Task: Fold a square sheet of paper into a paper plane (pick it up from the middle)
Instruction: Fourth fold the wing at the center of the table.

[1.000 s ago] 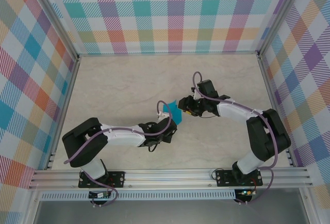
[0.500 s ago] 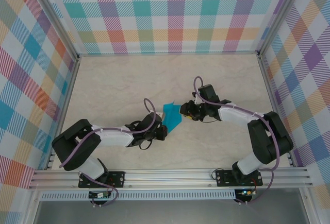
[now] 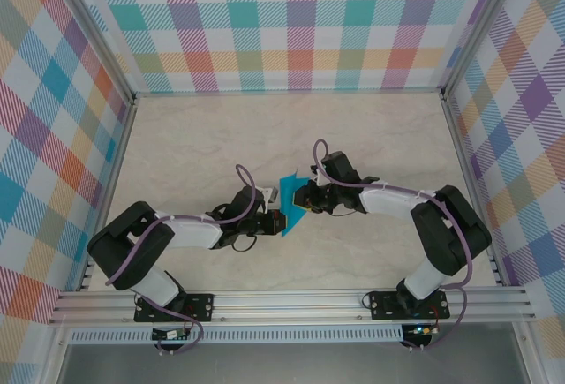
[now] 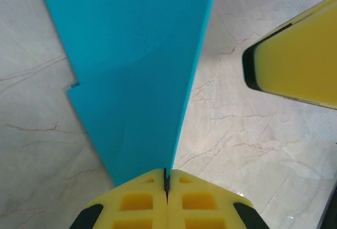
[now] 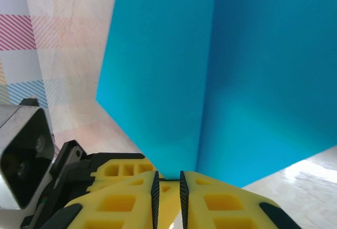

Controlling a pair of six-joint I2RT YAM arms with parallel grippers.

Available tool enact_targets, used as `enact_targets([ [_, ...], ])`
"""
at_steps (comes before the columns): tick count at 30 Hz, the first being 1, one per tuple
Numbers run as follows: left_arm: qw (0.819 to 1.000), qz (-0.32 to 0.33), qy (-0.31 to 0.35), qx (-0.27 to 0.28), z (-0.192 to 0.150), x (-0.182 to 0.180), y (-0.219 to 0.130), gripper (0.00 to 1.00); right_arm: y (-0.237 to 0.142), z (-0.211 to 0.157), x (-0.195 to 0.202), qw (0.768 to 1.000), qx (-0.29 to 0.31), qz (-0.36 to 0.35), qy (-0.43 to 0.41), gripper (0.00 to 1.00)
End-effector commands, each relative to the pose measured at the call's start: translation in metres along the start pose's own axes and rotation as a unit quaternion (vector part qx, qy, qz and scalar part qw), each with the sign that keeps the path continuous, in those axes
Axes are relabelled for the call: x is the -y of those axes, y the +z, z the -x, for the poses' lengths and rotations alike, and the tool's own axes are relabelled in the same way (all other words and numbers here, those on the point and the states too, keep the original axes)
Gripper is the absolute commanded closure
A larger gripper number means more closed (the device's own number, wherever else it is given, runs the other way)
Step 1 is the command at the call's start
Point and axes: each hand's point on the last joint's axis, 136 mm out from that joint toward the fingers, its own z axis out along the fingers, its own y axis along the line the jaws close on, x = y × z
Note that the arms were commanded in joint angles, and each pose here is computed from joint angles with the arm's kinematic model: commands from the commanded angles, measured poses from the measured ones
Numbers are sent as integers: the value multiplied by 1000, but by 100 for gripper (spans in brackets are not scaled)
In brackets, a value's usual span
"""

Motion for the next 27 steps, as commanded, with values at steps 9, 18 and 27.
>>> enact_targets([
  [9,997,-62,-38,-14,0,-1,6,98,19,2,-2,1000,-1,18,26,84],
  [18,995,-78,-61,-25,-1,-4,9,98,24,7,-4,999,-3,22,31,83],
  [27,991,-101,-82,-34,2,-1,10,98,30,11,-5,999,-4,26,36,83],
])
